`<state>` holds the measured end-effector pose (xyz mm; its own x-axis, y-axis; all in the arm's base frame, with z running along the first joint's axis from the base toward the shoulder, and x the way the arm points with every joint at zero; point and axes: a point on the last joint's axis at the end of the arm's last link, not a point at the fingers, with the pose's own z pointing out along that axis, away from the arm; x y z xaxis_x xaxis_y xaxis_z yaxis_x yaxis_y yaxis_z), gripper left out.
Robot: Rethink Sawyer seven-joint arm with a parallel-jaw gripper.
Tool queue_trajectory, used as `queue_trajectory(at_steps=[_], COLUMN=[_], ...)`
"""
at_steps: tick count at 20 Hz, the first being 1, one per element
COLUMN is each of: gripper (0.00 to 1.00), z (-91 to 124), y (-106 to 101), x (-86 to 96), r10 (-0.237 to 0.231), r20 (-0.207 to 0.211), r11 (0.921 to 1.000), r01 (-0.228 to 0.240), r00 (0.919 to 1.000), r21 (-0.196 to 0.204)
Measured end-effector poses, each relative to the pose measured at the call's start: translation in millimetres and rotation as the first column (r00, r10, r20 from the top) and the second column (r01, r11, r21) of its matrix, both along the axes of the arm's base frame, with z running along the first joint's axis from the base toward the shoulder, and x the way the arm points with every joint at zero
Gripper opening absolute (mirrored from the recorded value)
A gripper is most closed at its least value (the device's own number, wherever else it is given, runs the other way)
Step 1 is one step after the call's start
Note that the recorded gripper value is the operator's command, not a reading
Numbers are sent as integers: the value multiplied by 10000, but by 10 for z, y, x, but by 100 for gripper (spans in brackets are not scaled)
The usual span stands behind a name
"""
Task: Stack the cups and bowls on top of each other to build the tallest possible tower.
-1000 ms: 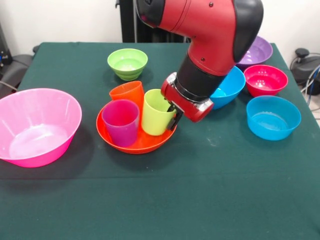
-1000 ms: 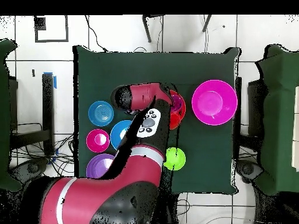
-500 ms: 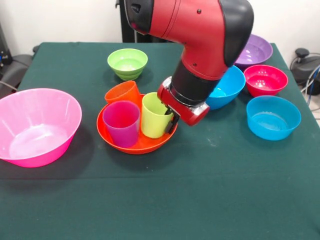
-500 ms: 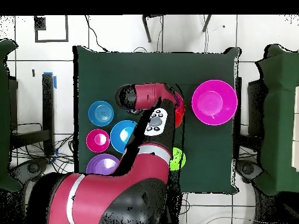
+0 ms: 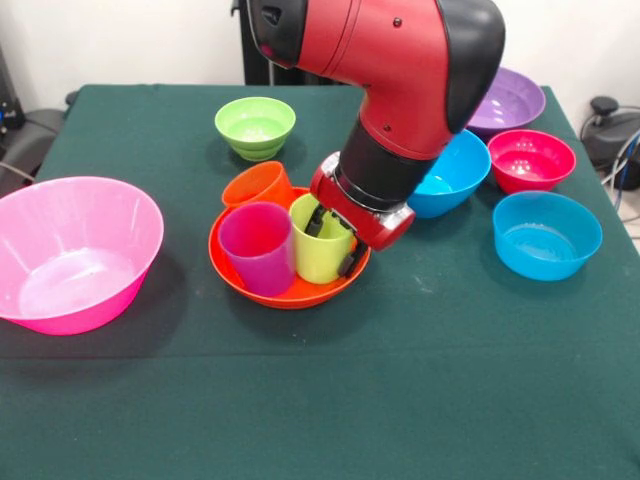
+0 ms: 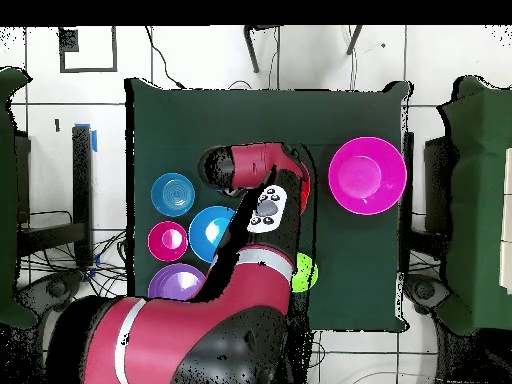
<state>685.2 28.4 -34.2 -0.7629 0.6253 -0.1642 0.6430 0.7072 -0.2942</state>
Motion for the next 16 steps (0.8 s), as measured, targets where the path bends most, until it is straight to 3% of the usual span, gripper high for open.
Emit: queue_trajectory(at_steps=[11,16], gripper=[100,100], z=[54,198], y=[78,132], x=[40,139], r10=[0,-14], r20=[112,383], r11=[9998,9992], r01=[-2,-2], r00=[9999,9993], r21=[216,401])
